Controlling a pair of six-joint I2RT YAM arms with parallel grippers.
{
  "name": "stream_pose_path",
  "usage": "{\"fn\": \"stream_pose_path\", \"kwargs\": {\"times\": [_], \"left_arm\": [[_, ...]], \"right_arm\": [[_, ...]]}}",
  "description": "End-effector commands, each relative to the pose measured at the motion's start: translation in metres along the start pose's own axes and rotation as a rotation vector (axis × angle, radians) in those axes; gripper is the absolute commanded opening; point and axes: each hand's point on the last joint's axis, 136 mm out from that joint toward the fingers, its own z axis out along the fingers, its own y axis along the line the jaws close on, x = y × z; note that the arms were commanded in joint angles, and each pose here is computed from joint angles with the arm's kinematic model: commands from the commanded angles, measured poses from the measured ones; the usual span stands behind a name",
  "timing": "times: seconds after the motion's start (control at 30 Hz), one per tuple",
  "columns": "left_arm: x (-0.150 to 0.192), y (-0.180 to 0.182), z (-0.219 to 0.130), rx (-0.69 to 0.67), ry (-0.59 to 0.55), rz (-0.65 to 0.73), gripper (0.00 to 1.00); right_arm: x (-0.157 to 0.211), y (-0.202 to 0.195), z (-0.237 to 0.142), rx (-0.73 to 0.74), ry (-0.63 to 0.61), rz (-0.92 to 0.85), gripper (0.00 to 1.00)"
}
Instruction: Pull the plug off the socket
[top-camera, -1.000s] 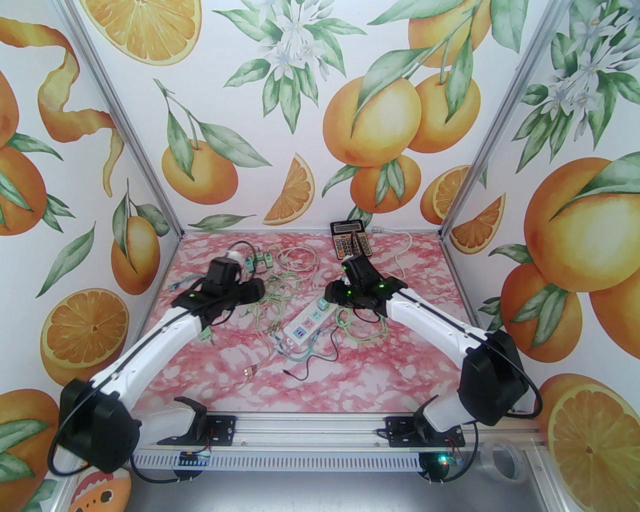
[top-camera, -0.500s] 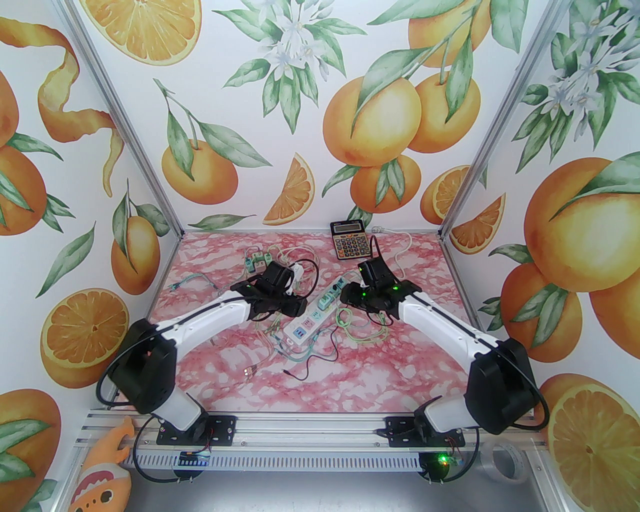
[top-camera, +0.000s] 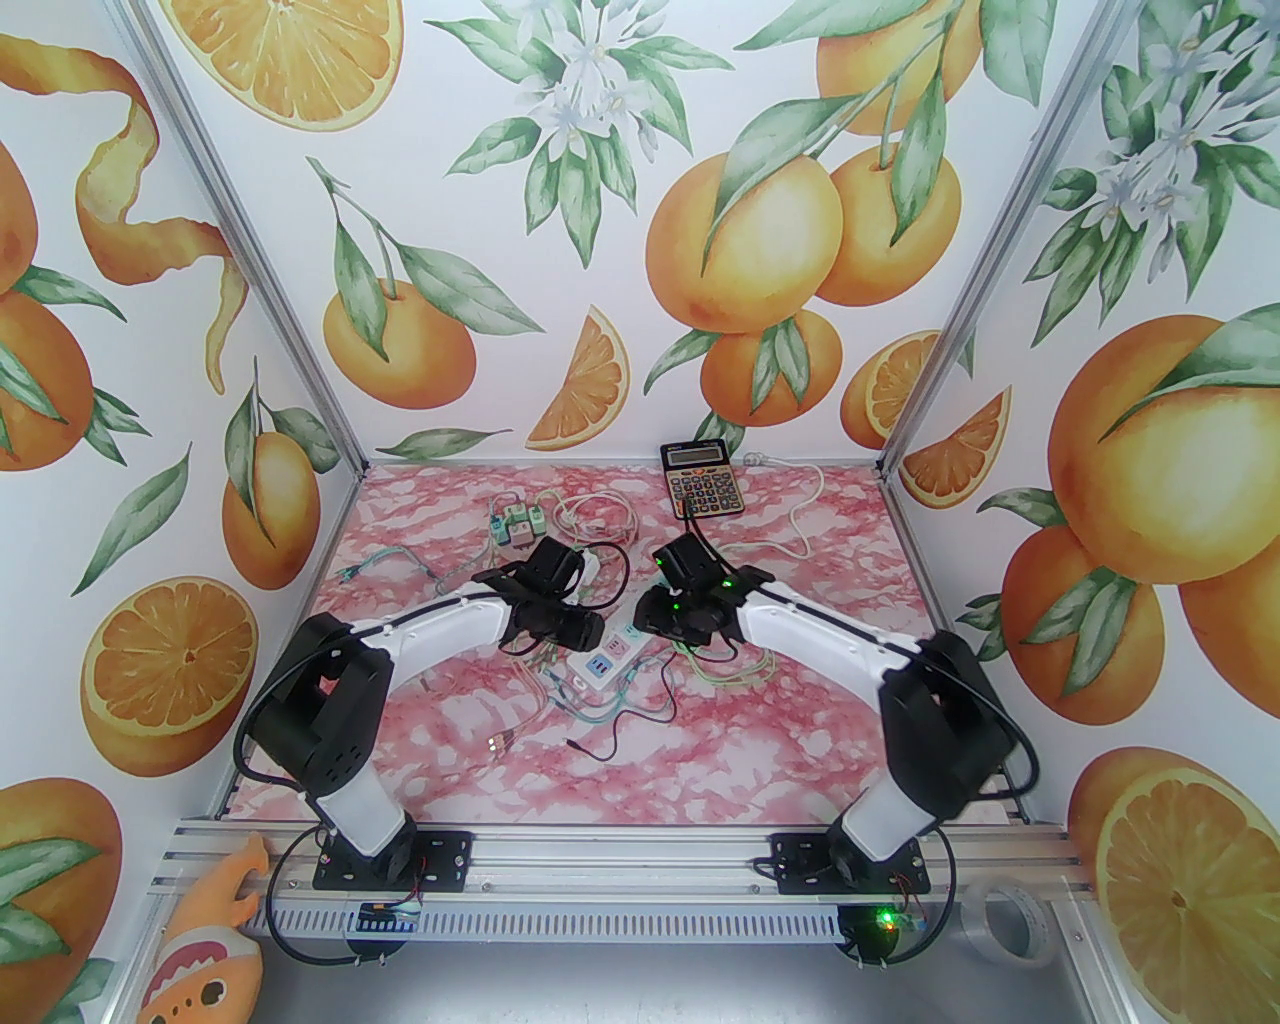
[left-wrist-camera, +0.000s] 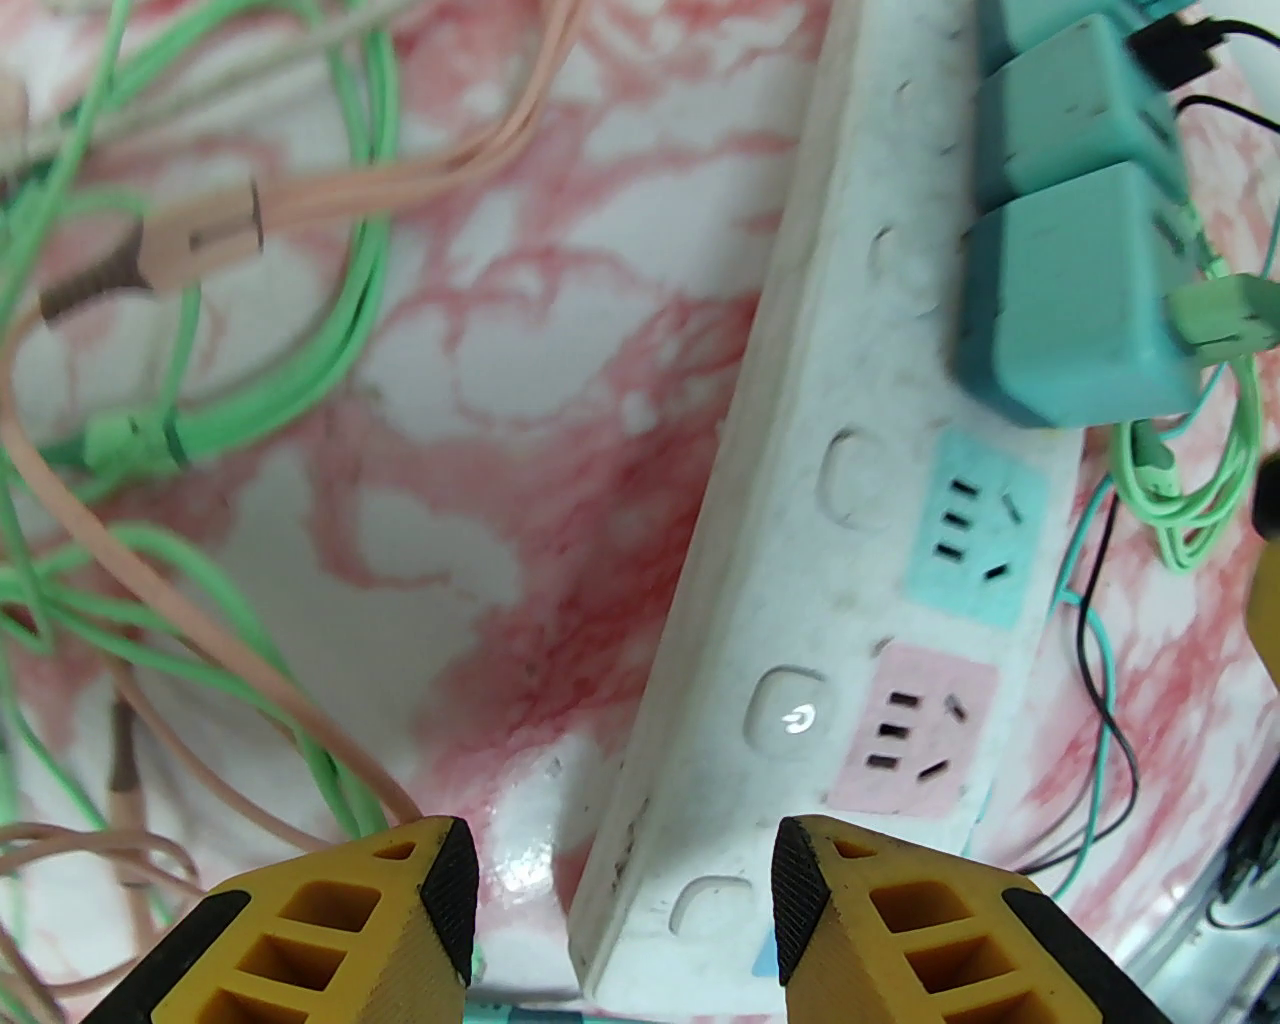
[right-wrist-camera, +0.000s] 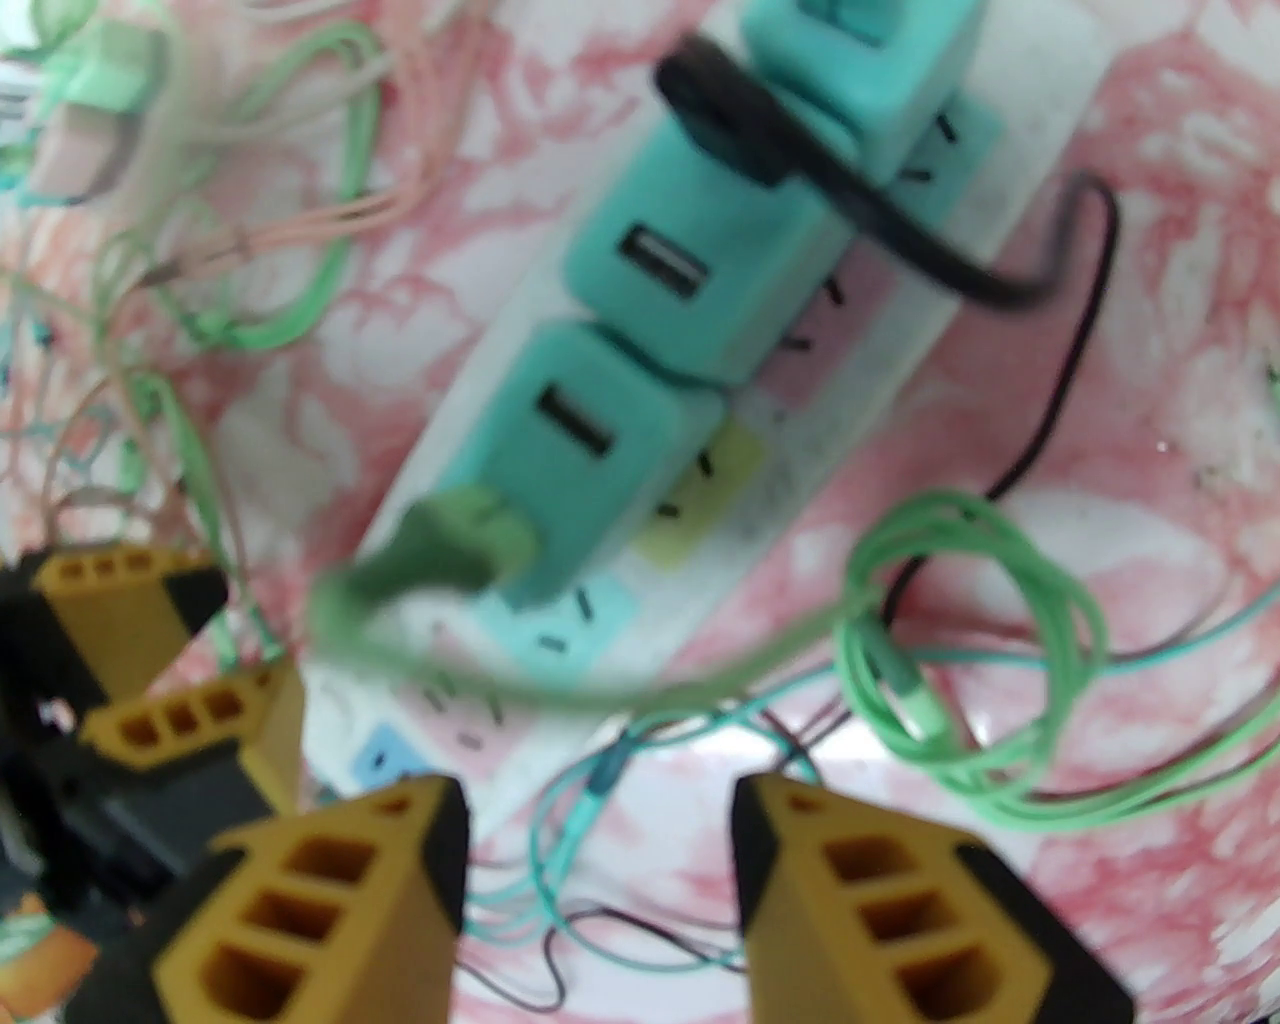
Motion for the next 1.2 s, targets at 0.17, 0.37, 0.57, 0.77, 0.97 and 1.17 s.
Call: {"fn": "stream_pose_path", "kwargs": {"times": [0.17,0.37,0.57,0.77,0.97,1.17], "left_arm": [[0.014,-0.036,0.016,0.197,0.033,-0.057,0.52],[0.010,-0.060,0.014,0.251,0.023,-0.034,0.52],[0.010,-0.061,0.014,0.256,0.019,-0.042,0.49],[0.014,-0.054,0.027,0.217,0.050,-0.038,0.45],[0.019,-0.044,0.039,0.166,0.075,-0.029,0.36],[0.028,-0.036,0.047,0.115,0.110,-0.040,0.31]], "right_arm": [[-0.033,-0.004,0.015,0.129,-0.050,0.053,0.50],[-0.047,-0.016,0.024,0.188,-0.056,0.069,0.51],[-0.051,-0.024,0.031,0.244,-0.050,0.061,0.50],[-0.048,-0.025,0.038,0.288,-0.032,0.046,0.41],[-0.043,-0.019,0.038,0.293,-0.020,0.041,0.28],[-0.040,-0.010,0.038,0.274,0.010,0.052,0.27]]}}
